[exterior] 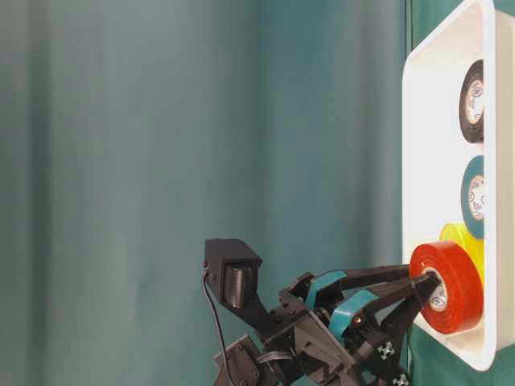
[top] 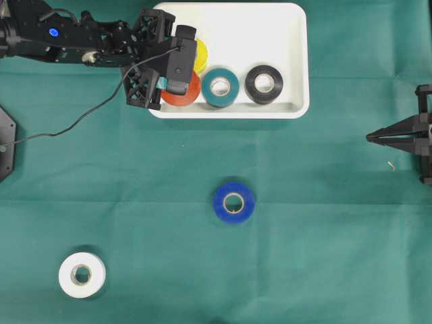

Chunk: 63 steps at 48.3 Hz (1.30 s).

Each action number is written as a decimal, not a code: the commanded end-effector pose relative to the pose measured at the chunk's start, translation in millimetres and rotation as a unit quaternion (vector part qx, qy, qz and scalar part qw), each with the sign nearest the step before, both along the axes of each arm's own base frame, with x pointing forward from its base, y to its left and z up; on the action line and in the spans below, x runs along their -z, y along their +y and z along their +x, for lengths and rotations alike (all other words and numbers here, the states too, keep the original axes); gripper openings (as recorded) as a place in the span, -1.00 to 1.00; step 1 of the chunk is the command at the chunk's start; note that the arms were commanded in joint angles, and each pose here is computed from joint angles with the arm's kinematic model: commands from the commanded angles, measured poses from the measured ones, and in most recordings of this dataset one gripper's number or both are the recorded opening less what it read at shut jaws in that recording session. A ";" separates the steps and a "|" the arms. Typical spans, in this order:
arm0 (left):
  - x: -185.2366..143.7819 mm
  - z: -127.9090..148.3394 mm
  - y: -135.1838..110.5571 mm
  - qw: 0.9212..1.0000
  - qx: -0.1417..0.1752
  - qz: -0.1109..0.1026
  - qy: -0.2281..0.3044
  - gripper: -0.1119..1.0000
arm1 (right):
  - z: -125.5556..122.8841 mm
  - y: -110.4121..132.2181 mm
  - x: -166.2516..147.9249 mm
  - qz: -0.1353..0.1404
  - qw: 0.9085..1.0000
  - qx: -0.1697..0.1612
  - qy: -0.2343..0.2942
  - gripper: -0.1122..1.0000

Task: Put the tape into the white case with the left arm.
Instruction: 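Lift the red roll and carry it into the tray's left corner, then open the left gripper to release the red roll beside the yellow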

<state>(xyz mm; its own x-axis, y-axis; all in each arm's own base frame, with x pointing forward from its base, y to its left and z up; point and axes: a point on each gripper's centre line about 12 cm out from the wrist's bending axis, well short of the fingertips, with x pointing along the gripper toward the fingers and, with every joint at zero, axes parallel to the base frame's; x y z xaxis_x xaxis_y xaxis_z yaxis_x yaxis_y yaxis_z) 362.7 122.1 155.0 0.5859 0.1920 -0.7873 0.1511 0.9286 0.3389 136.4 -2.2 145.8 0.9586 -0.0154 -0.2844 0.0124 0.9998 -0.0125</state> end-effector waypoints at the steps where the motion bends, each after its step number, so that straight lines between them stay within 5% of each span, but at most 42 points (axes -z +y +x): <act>1: -13.2 5.2 2.5 1.000 0.000 0.008 -0.020 -0.35 | 2.4 0.0 -5.1 0.001 1.000 0.000 -0.008 -0.97; 21: -14.4 6.1 2.7 1.000 -0.007 0.003 -0.024 -0.30 | 2.4 0.0 -5.1 0.001 1.000 0.000 -0.008 -0.97; 30: -13.0 5.1 2.4 1.000 -0.006 0.003 -0.022 0.64 | 2.4 0.0 -5.1 0.001 1.000 0.000 -0.008 -0.97; 34: -13.2 4.2 2.1 1.000 -0.006 0.003 -0.022 0.89 | 2.4 0.0 -5.1 0.001 1.000 0.000 -0.008 -0.97; 63: -30.6 -6.3 -13.7 0.999 0.007 0.006 -0.043 0.84 | 2.4 0.0 -5.1 0.001 1.000 0.000 -0.008 -0.97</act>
<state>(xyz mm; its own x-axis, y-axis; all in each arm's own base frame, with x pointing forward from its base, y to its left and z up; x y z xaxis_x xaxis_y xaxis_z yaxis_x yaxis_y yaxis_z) 356.3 114.5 167.8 0.6123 0.1916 -0.7671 0.1414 0.9280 0.3447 136.6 -2.2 146.6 0.9594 -0.0154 -0.2815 0.0124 0.9998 -0.0125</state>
